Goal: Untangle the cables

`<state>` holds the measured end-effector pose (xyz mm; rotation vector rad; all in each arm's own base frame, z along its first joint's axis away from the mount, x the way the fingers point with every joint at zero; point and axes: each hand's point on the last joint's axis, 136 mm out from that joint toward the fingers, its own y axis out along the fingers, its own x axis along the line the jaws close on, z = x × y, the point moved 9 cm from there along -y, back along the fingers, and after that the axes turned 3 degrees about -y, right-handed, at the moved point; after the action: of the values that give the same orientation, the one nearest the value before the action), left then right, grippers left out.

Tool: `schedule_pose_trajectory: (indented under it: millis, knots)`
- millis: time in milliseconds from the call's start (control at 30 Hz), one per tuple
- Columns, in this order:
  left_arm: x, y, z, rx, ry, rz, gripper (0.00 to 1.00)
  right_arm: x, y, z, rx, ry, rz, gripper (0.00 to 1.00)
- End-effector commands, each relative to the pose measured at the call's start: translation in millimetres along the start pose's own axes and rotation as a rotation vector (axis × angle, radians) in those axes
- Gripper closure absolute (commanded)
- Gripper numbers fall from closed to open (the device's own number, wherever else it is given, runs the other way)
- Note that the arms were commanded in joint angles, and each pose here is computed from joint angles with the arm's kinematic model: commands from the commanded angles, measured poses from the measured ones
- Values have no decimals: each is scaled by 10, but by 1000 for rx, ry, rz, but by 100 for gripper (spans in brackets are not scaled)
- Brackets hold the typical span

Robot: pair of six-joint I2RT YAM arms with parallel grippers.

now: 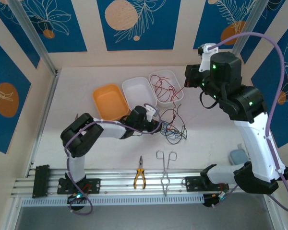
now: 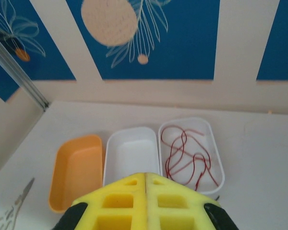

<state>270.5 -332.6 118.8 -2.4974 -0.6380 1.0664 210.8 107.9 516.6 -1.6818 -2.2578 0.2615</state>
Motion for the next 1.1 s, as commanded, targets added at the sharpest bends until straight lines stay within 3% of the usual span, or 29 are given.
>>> schedule_pose_trajectory:
  millis: [0,333,567,767,933,1067]
  knots:
    - [-12,13,56,6,-8,24,78,-23,-215,-282,-154,-21,2,100]
    - [30,32,113,19,-22,14,87,-15,-524,-707,-356,-59,-12,100]
    - [90,61,170,38,-33,-13,100,17,-807,-1059,-514,-105,-41,100]
    - [104,67,193,41,-38,-14,100,55,-848,-1234,-589,-147,-43,100]
    - [14,-26,133,20,-28,12,84,29,-564,-1180,-530,-151,3,100]
    - [-127,-201,33,-13,-5,32,59,-90,-280,-1137,-461,-118,40,100]
